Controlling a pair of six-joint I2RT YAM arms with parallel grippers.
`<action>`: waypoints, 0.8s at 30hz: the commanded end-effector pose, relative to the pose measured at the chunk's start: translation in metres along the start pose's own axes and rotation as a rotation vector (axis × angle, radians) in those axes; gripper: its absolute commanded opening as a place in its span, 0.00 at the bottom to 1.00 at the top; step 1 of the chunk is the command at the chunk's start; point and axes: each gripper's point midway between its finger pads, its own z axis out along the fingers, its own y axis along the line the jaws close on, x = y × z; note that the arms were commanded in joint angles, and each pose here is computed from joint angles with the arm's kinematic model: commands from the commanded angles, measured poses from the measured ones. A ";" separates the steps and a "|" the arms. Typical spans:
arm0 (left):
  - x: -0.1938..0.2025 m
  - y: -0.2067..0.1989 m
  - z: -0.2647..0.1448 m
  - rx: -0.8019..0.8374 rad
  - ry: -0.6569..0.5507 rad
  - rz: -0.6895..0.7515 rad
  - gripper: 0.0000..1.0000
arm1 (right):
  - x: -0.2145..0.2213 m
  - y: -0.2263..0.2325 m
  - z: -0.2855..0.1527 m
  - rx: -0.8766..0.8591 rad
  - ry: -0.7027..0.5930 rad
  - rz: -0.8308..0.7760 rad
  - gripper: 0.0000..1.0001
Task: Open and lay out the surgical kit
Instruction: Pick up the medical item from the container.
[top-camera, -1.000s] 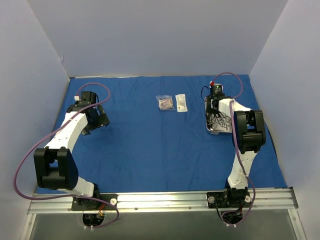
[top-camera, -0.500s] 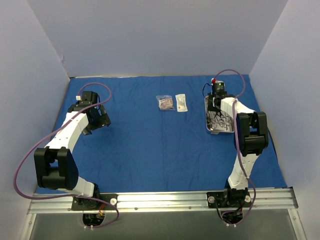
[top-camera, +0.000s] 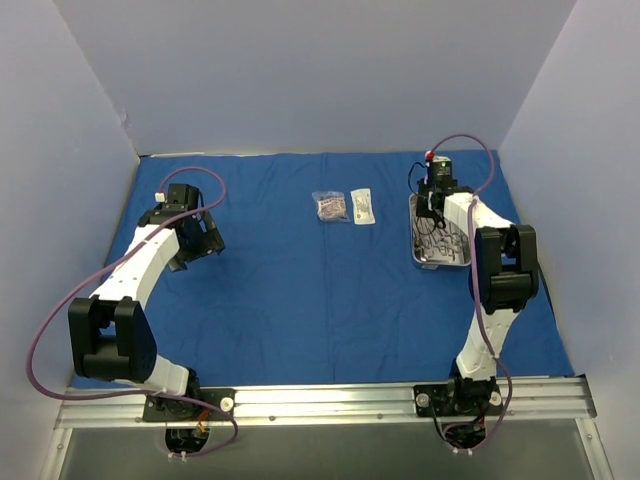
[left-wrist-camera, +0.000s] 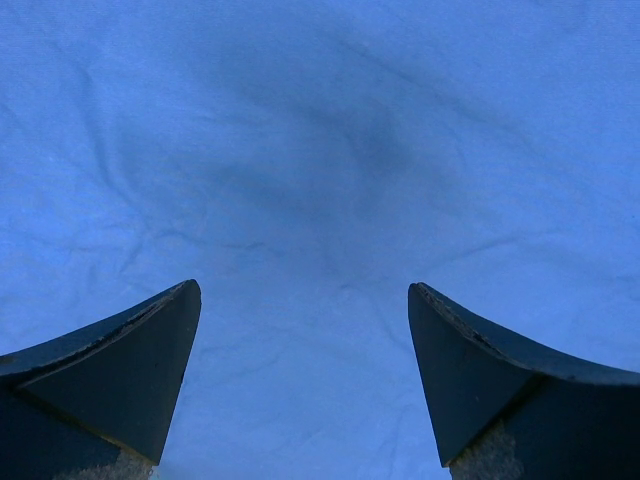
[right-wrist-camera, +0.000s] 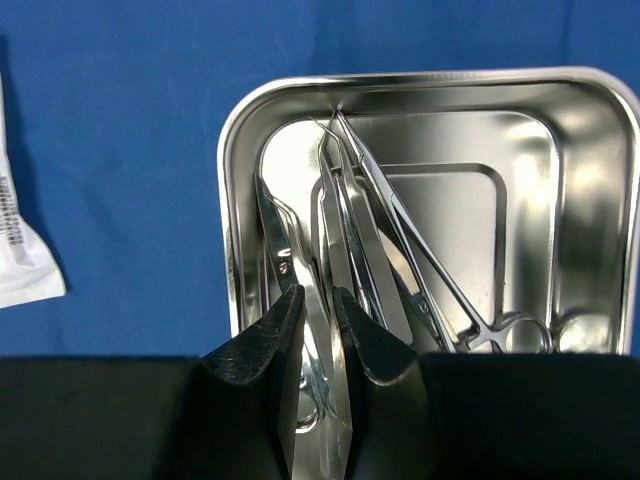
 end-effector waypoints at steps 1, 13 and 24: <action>-0.008 -0.005 -0.012 0.034 -0.050 -0.018 0.94 | -0.003 -0.001 0.012 -0.004 0.012 -0.035 0.14; -0.003 -0.008 -0.015 0.039 -0.051 -0.009 0.94 | 0.005 -0.003 0.033 -0.147 0.045 -0.258 0.17; -0.001 -0.010 -0.013 0.038 -0.044 -0.010 0.94 | 0.025 -0.009 0.050 -0.143 0.137 -0.325 0.18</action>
